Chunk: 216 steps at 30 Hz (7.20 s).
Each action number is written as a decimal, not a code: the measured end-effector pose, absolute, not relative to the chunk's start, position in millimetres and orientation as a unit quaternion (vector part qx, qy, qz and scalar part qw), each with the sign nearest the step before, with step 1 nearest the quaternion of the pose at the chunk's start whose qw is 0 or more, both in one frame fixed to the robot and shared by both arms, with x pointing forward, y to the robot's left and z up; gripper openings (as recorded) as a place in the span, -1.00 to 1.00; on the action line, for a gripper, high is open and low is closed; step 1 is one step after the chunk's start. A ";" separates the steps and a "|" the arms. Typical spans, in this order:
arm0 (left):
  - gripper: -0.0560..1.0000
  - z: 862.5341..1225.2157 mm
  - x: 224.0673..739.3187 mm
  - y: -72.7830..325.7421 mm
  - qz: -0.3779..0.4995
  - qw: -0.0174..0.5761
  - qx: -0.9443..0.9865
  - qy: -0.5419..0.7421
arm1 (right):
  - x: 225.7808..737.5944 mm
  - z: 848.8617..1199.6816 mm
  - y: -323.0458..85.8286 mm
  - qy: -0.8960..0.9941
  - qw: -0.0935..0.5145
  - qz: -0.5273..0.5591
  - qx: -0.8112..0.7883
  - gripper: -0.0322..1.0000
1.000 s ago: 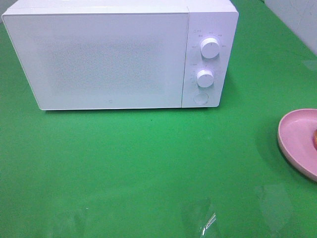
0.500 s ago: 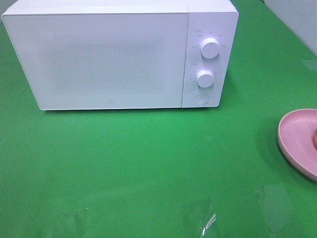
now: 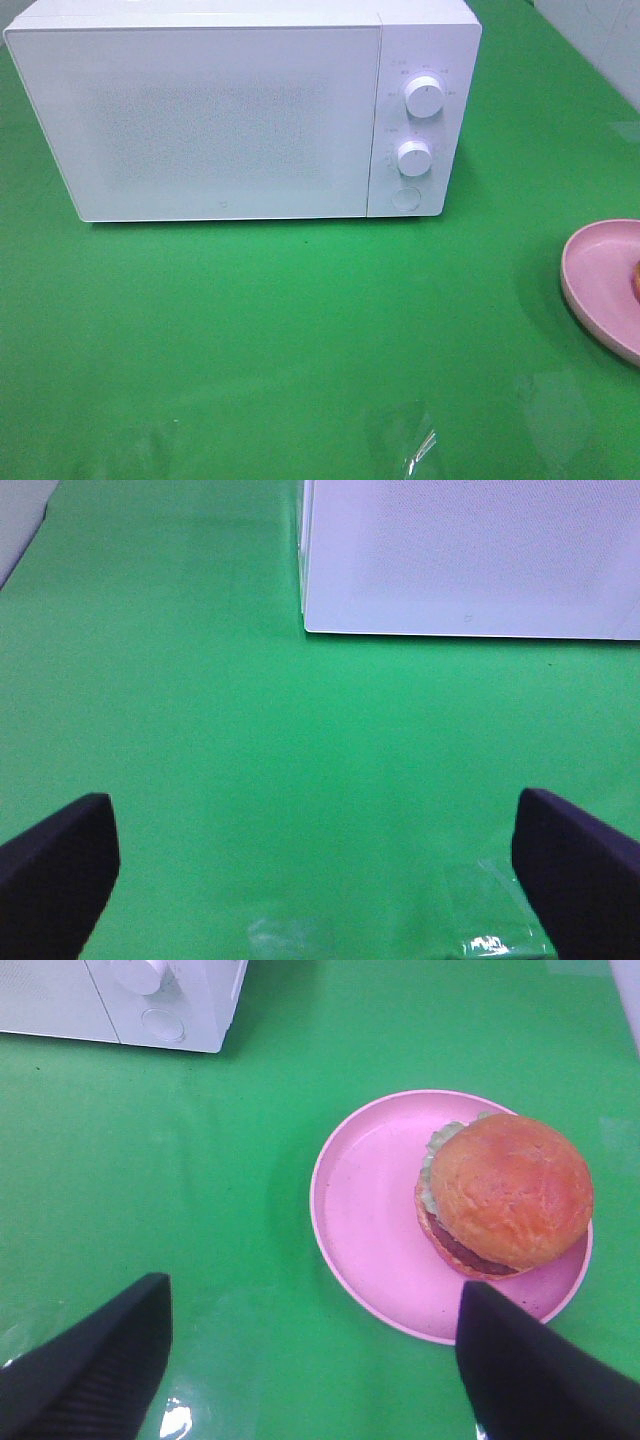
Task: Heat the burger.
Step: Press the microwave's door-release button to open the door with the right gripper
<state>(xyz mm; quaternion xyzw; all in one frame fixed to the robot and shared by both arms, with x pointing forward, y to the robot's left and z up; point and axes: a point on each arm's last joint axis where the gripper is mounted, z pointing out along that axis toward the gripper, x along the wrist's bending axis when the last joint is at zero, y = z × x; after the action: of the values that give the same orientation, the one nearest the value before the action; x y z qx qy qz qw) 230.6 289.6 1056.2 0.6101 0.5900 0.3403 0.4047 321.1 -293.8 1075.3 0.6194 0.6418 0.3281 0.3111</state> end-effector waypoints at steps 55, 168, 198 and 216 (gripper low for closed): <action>0.98 1056.2 230.6 289.6 0.340 0.405 0.610 0.590 | 482.8 1011.7 -230.4 0.634 0.286 0.446 0.564 0.47; 0.98 1056.2 230.6 289.6 0.340 0.405 0.610 0.590 | 456.1 899.2 -143.2 0.097 -0.046 0.537 0.837 -0.93; 0.98 1056.2 230.6 289.6 0.340 0.405 0.610 0.590 | 533.1 871.5 -146.6 0.052 -0.068 0.556 0.827 -0.93; 0.98 1056.2 230.6 289.6 0.340 0.405 0.610 0.590 | 562.0 862.3 -145.1 0.026 -0.070 0.562 0.824 -0.93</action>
<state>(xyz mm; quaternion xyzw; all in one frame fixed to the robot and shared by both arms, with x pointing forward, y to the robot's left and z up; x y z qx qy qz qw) 230.6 289.6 1056.2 0.6101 0.5900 0.3403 0.4047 562.0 -145.1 862.3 0.8240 0.0258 0.5616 -0.0704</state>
